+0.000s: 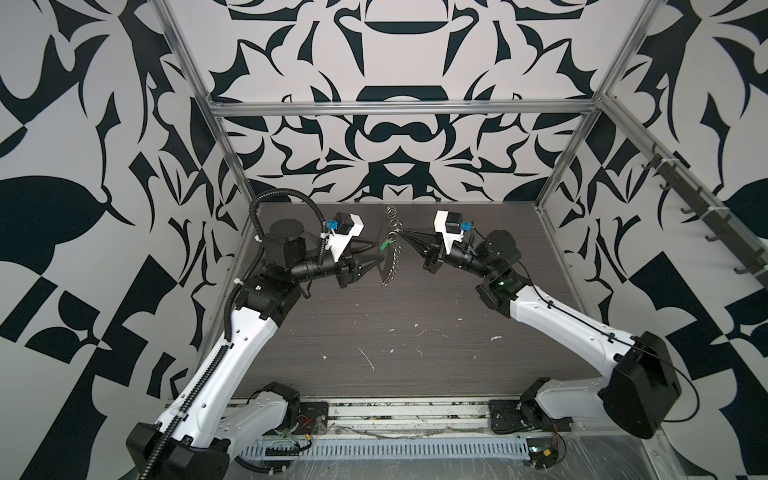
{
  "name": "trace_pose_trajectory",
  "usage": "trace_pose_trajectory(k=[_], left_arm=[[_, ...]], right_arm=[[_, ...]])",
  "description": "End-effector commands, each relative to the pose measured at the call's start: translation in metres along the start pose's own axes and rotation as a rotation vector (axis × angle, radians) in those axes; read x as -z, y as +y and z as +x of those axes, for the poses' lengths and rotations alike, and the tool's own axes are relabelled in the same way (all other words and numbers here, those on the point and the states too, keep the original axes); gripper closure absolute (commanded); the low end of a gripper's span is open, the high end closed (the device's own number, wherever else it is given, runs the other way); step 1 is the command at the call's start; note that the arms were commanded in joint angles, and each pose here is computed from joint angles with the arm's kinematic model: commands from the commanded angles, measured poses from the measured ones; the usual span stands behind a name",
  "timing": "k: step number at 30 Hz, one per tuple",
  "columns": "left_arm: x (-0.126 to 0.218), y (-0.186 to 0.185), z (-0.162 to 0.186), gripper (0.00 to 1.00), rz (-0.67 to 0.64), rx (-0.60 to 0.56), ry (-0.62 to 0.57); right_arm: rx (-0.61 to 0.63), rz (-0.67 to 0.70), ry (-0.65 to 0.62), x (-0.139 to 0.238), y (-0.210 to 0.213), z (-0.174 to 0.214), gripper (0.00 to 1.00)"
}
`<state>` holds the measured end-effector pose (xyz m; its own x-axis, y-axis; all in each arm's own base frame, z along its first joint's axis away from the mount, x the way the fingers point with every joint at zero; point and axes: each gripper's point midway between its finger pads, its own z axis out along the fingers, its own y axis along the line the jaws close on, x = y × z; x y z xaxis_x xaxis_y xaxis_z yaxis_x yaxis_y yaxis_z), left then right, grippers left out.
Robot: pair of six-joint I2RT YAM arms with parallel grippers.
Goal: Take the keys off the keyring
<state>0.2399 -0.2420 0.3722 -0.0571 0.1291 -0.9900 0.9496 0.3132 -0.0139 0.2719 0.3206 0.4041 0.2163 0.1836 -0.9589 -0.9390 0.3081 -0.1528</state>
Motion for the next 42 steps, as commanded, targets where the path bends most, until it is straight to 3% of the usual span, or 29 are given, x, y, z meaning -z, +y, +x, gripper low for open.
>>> trace_pose_trajectory(k=[1,12,20,25,28,29,31,33,38,42], left_arm=[[-0.007,-0.003,-0.008,0.55,0.025,-0.050,-0.022],[-0.023,-0.001,-0.015,0.66,0.026,-0.042,-0.016],[-0.016,0.012,-0.008,0.96,-0.079,-0.029,0.036],[-0.008,0.026,0.010,1.00,-0.183,-0.010,0.152],[-0.003,0.027,0.009,1.00,-0.208,-0.023,0.162],[-0.003,0.022,0.007,1.00,-0.183,-0.047,0.148],[-0.002,0.009,0.000,0.74,-0.138,-0.131,0.075],[0.000,0.000,-0.007,0.60,-0.111,-0.169,0.008],[-0.001,-0.006,-0.010,0.50,-0.069,-0.138,0.014],[-0.004,0.003,-0.010,0.49,-0.110,-0.147,0.016]], right_arm=[[0.066,-0.031,-0.120,0.002,0.006,-0.053,1.00],[0.047,-0.059,-0.120,0.000,0.010,-0.053,1.00],[0.054,-0.061,-0.122,0.000,0.010,-0.056,1.00],[0.057,-0.065,-0.124,0.001,0.011,-0.059,1.00],[0.052,-0.063,-0.118,0.001,0.010,-0.058,1.00],[0.054,-0.062,-0.118,0.001,0.009,-0.058,1.00],[0.052,-0.063,-0.117,0.000,0.010,-0.058,1.00],[0.051,-0.063,-0.116,0.000,0.009,-0.058,1.00],[0.048,-0.067,-0.109,-0.002,0.008,-0.056,1.00],[0.037,-0.081,-0.116,-0.003,0.010,-0.057,1.00]])
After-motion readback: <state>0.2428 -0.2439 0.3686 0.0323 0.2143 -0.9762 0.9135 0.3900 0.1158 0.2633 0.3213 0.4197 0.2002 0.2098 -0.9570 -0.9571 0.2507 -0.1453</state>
